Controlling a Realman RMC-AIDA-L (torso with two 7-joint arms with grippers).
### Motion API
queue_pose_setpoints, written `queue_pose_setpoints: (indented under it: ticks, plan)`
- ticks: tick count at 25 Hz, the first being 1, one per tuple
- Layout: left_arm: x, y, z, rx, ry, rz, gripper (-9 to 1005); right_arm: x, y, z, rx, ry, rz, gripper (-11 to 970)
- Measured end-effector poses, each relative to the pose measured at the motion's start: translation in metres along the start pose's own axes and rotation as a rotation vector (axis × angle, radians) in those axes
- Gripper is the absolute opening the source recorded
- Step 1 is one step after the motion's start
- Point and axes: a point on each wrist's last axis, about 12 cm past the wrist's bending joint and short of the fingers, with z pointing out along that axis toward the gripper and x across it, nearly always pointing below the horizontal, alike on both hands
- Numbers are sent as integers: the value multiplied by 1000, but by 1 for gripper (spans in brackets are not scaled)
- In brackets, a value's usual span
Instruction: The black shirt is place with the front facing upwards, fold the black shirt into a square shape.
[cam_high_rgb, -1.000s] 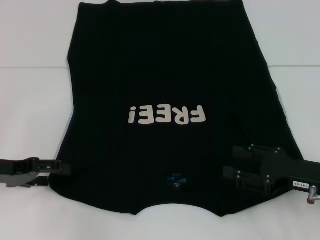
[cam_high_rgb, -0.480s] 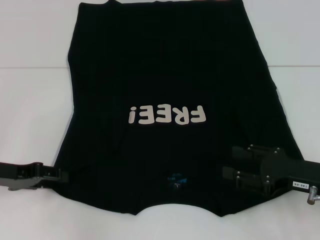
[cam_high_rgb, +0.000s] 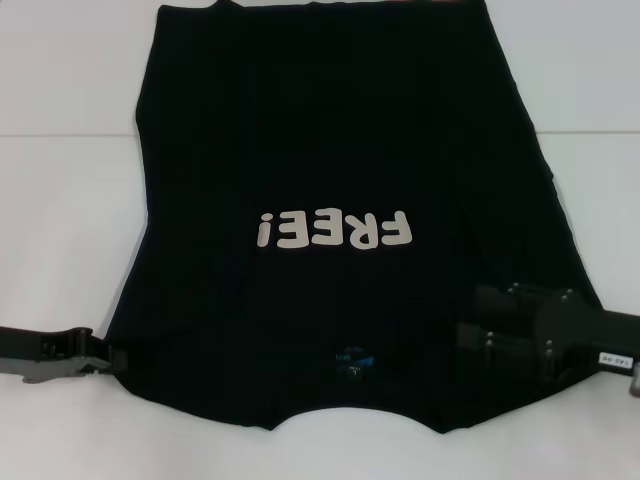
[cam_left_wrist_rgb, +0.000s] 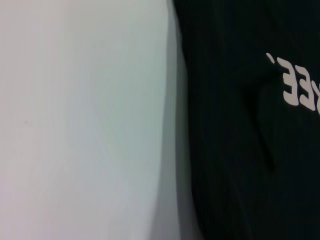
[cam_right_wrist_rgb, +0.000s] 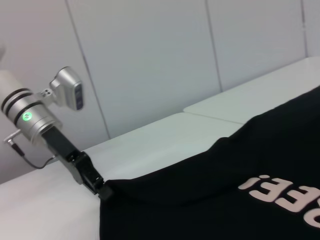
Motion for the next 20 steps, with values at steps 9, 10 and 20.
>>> queue_pose_setpoints:
  ticks: [9,10,20]
  plan:
    - [-3,-3,-1,10,-3,6,33,-44,-41,-45,137,115,374,676]
    - [-4,-3,-1,10,-4,7,33,-52,-46,-52,155,137,420,676]
    - [-7,-6,-2,19,1,18,33,-73,-71,-85,382,516,768,675]
